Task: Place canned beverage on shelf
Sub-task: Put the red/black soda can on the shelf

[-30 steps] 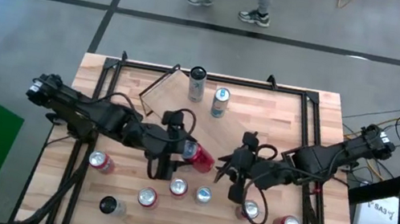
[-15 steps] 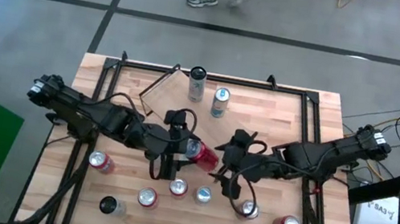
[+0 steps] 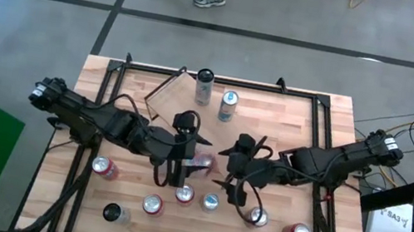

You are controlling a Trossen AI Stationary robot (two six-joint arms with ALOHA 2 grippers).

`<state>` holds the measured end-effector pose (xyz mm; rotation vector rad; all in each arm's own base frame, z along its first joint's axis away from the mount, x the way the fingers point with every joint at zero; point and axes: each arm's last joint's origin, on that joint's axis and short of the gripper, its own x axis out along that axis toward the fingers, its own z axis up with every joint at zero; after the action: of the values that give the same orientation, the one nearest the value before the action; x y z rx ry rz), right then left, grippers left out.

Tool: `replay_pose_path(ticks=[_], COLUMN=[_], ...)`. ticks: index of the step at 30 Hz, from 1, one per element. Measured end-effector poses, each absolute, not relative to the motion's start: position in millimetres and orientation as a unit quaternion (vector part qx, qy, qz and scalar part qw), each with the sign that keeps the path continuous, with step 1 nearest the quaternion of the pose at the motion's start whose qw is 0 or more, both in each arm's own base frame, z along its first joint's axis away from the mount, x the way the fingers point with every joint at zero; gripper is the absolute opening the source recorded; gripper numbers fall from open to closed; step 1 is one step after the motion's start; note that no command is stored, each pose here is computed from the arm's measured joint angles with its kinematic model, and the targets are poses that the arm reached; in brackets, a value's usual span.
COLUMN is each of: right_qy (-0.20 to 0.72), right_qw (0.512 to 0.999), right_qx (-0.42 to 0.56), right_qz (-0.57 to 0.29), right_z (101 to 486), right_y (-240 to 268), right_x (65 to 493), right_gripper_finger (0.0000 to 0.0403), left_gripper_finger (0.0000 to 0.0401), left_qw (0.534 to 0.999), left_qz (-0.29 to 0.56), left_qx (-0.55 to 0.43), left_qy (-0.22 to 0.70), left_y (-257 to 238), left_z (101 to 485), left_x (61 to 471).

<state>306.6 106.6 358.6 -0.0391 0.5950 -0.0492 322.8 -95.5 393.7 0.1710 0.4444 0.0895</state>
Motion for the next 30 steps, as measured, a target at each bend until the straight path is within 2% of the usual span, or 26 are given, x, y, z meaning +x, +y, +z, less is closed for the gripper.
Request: replay_pose_path(ticks=[5, 10, 16, 23, 30], right_qy=[0.292, 0.304, 0.32, 0.331, 0.333], right_qw=[0.956, 0.952, 0.947, 0.943, 0.942], right_qx=[-0.027, -0.018, 0.001, 0.006, 0.015], right_qz=[-0.022, -0.024, -0.031, -0.035, -0.035], right_z=[359, 357, 350, 336, 331], right_y=[107, 109, 111, 112, 115], right_x=[307, 304, 302, 303, 302], right_gripper_finger=[0.0374, 0.0374, 0.0374, 0.0374, 0.0373], left_gripper_finger=[0.0247, 0.021, 0.0179, 0.0166, 0.0166], left_qw=[0.969, 0.956, 0.948, 0.936, 0.921], left_qz=[0.045, 0.089, 0.089, 0.088, 0.085], left_qx=[0.086, 0.096, 0.074, 0.044, 0.028], left_qy=[0.227, 0.263, 0.298, 0.338, 0.38], left_y=[-95, -90, -93, -113, -137], left_z=[392, 387, 408, 414, 386], left_x=[322, 316, 292, 269, 261])
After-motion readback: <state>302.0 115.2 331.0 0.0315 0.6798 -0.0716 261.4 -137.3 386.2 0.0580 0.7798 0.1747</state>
